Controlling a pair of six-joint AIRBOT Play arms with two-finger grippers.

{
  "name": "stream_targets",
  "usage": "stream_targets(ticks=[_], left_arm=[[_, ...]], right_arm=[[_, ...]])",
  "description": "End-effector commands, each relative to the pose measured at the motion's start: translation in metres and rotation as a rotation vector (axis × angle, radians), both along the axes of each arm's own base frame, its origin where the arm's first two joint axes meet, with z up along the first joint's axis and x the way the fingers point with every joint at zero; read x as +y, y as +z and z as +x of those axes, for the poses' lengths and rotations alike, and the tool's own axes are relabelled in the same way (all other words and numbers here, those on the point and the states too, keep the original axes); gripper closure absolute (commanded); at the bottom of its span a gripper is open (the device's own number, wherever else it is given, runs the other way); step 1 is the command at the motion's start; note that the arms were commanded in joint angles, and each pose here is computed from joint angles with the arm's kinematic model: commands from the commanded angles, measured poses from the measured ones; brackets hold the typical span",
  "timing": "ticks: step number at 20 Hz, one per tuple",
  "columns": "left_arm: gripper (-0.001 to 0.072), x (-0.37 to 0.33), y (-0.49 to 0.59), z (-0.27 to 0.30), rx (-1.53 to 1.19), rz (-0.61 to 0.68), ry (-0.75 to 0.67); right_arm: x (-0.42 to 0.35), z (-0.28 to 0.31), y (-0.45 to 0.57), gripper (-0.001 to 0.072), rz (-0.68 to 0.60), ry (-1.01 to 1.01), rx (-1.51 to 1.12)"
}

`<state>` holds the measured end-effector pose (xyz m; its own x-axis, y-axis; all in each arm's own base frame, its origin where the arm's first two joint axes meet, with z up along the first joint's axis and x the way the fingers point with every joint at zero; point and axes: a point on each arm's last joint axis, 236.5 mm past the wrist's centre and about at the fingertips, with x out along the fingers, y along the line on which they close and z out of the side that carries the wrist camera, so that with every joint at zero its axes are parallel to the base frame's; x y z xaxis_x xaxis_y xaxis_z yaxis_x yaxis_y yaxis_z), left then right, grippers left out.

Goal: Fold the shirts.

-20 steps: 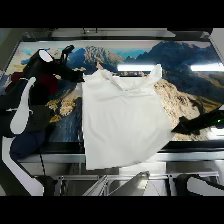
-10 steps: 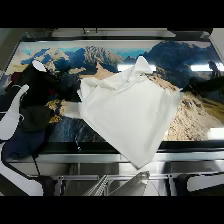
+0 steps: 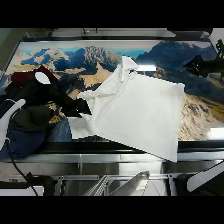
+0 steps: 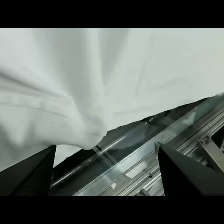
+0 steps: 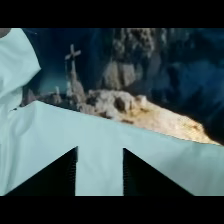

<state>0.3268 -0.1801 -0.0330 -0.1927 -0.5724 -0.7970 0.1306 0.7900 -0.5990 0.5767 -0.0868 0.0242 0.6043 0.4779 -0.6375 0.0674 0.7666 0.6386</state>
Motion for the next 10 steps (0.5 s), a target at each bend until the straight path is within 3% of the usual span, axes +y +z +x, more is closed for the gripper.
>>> stream_targets(ticks=[1, 2, 5, 10], left_arm=[[0.0003, 0.035, 0.026, 0.038, -0.146, 0.090, 0.055], [0.0003, 0.057, 0.030, 0.053, -0.184, 0.151, 0.085], [0.0004, 0.088, 0.029, 0.086, -0.237, 0.177, 0.162], [0.0012, 0.083, -0.029, 0.092, -0.175, 0.121, 0.015]], right_arm=[[0.001, -0.021, 0.013, 0.0631, 0.045, 0.049, 0.049], [-0.001, -0.032, 0.014, 0.0697, 0.071, 0.049, 0.086], [0.004, -0.069, 0.017, 0.0697, 0.151, 0.105, 0.209], [0.034, -0.128, 0.020, 0.0696, 0.200, 0.201, 0.301]])
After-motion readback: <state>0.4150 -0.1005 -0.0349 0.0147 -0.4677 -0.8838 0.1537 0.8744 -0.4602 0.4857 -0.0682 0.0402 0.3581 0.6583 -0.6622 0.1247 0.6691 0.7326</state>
